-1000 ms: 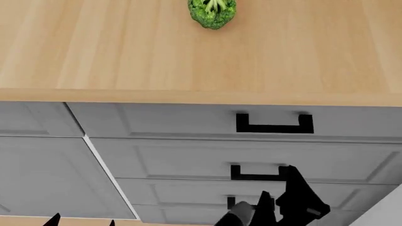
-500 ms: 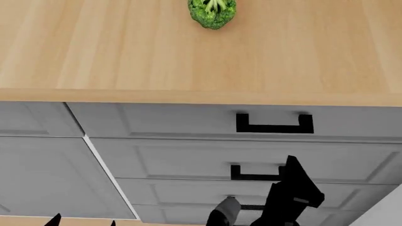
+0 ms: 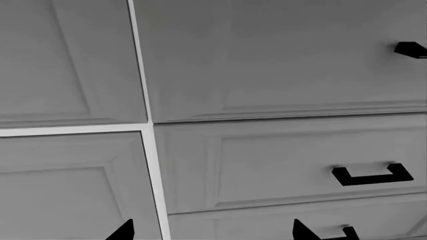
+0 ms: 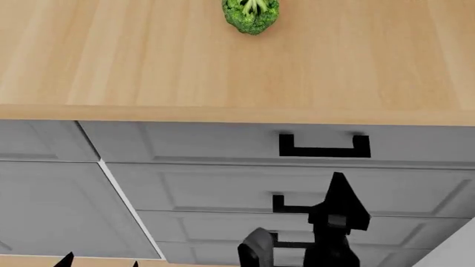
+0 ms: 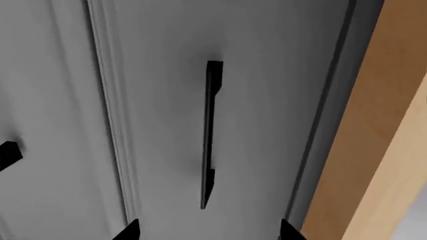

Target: Open the right drawer.

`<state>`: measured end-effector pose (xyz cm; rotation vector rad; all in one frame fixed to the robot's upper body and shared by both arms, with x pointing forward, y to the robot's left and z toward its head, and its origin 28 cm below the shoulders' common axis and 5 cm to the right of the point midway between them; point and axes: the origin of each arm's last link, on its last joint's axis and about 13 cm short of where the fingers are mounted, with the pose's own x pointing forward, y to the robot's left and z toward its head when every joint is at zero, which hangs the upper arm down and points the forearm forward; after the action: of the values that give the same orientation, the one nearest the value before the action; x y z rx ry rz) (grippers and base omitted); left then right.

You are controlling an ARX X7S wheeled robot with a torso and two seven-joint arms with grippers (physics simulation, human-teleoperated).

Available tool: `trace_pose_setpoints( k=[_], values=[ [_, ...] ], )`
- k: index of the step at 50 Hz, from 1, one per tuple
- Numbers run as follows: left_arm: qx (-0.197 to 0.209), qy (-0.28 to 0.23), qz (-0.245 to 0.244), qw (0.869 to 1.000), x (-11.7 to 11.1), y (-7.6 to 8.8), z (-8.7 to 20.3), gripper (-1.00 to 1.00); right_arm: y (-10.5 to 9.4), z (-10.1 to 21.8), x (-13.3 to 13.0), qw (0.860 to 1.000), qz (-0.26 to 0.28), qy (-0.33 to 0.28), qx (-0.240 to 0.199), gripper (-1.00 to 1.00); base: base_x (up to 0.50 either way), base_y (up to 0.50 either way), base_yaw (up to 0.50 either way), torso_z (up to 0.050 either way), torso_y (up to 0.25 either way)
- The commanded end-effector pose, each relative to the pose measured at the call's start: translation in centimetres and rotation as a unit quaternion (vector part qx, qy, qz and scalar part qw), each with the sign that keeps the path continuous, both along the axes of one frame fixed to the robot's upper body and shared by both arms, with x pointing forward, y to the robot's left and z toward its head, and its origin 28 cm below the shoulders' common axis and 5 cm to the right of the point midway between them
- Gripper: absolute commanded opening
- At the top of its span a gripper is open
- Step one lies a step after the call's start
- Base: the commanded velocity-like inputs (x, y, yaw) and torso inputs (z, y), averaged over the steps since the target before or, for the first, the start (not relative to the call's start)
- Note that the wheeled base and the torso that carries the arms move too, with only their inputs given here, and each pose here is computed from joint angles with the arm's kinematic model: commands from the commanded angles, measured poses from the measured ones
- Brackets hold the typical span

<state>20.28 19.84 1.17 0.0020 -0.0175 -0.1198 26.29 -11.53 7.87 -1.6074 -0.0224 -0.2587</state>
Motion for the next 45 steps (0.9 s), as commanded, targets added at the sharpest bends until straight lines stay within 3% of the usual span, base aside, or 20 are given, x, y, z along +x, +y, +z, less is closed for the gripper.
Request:
trace_pose_setpoints(
  k=[1,13,16,24,45],
  values=[
    [0.002,-0.002,-0.001,1.0,0.0,0.0,-0.1,1.0,0.1,0.5,1.3,0.998,0.001,-0.005,-0.058,1.0,0.0,0.0,0.0,0.0,0.0],
    [0.003,-0.002,0.001,1.0,0.0,0.0,0.0,1.0,0.1,1.2,2.7,0.997,0.014,-0.019,-0.079,1.0,0.0,0.0,0.0,0.0,0.0],
    [0.0,-0.001,0.001,1.0,0.0,0.0,0.0,1.0,-0.1,1.3,2.9,0.998,0.006,-0.022,-0.052,1.0,0.0,0.0,0.0,0.0,0.0],
    [0.0,0.0,-0.001,1.0,-0.1,0.0,0.0,1.0,0.1,1.2,3.7,0.997,0.008,-0.021,-0.076,1.0,0.0,0.0,0.0,0.0,0.0],
    [0.002,0.001,-0.002,1.0,-0.2,-0.1,0.0,1.0,0.4,0.5,5.7,0.996,-0.013,-0.021,-0.08,1.0,0.0,0.0,0.0,0.0,0.0]
  ],
)
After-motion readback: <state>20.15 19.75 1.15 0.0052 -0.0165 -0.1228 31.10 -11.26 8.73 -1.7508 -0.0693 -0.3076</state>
